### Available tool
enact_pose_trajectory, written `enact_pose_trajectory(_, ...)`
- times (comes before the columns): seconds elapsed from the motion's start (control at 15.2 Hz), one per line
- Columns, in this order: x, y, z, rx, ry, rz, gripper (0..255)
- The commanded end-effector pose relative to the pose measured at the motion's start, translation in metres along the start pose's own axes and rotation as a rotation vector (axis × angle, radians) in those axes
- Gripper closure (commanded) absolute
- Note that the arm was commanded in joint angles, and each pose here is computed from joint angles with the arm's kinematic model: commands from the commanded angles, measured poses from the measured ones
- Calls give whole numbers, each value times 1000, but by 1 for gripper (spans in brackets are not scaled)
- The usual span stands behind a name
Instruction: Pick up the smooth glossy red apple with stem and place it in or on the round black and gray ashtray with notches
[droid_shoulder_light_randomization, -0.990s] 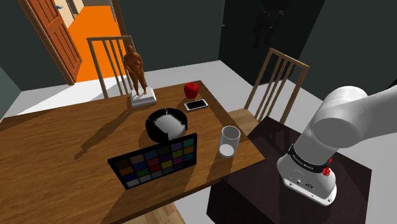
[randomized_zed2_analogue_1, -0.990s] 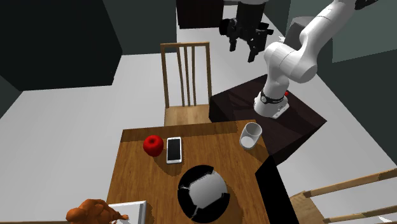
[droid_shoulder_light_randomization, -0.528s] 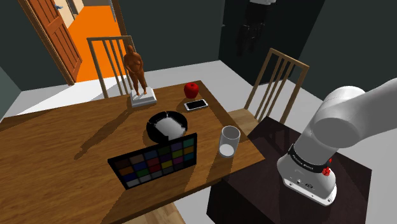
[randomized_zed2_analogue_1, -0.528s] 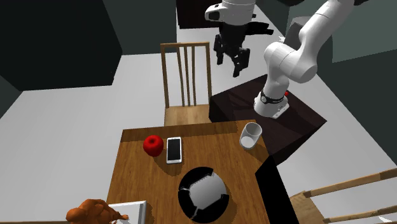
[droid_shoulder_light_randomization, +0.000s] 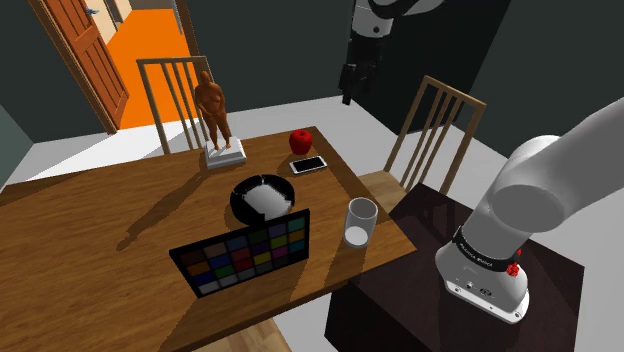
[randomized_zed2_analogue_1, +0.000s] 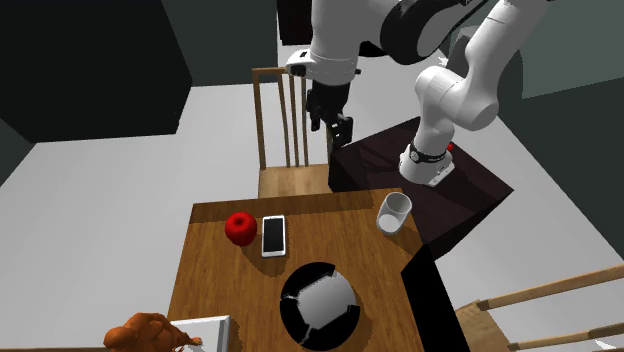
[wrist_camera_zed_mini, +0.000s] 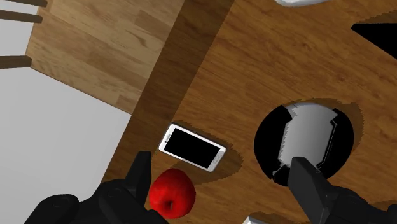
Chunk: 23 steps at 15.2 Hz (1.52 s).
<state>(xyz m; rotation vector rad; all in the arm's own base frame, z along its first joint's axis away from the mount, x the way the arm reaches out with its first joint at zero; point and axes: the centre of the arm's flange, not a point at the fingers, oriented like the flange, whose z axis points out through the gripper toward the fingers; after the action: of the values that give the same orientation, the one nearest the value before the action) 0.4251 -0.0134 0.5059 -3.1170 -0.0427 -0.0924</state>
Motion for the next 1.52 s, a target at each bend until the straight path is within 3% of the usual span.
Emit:
enact_pose_trajectory(0.0,23,0,17,-9,4,5,0)
enact_pose_trajectory(1.45,236,28,200,-102,26,56,0)
